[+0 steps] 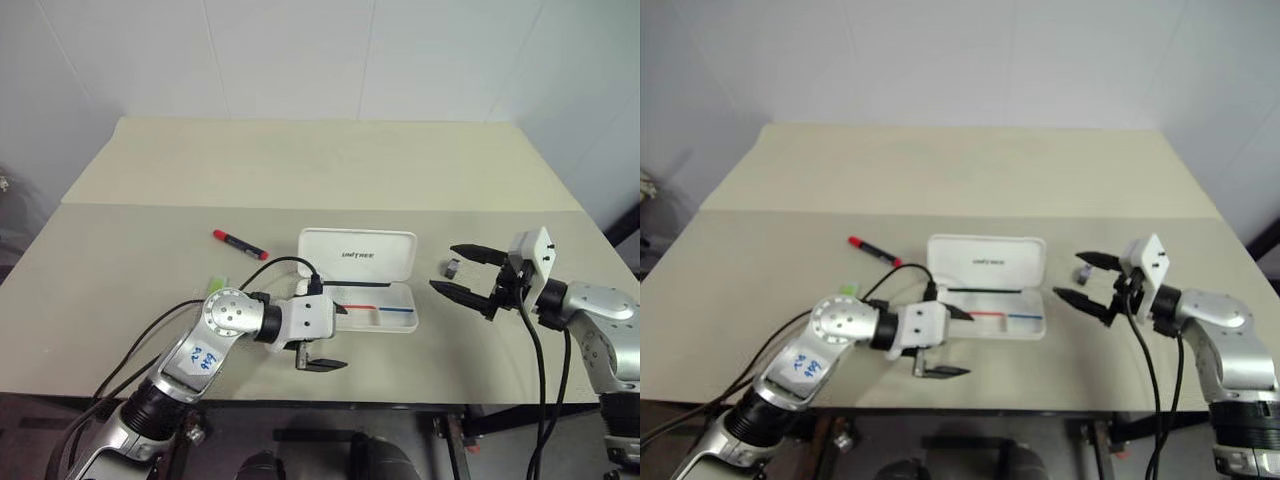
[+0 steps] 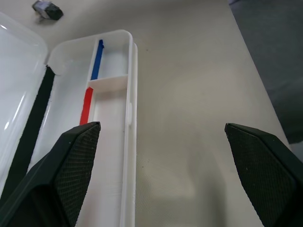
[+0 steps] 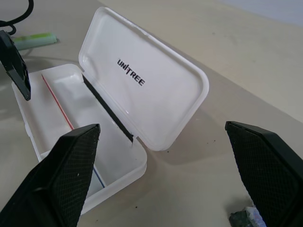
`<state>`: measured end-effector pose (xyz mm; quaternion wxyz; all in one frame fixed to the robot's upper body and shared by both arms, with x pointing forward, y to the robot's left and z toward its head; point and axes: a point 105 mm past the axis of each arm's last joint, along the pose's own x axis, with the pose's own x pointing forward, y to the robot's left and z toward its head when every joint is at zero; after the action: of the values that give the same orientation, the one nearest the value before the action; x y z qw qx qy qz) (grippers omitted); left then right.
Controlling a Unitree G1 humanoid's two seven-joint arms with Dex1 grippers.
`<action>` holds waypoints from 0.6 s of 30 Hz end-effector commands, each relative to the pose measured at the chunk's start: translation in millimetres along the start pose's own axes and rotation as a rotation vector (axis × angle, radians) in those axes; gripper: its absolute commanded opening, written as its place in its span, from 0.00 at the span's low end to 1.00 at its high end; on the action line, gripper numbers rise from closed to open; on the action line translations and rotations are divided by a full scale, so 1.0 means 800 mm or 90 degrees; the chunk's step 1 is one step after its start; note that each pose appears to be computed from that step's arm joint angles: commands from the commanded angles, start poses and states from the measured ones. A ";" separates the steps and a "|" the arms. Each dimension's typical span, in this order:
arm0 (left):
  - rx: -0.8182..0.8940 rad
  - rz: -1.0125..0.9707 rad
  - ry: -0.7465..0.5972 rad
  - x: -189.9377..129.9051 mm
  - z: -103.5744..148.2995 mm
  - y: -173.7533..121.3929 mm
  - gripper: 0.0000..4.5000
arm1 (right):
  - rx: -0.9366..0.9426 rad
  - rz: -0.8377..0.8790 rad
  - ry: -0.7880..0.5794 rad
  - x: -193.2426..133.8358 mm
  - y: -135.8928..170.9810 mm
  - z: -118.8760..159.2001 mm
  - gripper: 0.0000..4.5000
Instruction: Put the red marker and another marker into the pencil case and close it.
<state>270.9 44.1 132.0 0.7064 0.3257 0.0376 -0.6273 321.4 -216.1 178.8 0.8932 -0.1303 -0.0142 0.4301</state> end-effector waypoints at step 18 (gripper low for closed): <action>-0.034 0.261 0.227 -0.206 -0.082 0.104 0.99 | -0.036 0.050 -0.028 0.029 -0.014 0.014 1.00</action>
<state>330.7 210.1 182.2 0.8136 0.3939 0.1187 -0.4108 343.5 -204.8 178.5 0.8745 -0.1345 -0.0167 0.4656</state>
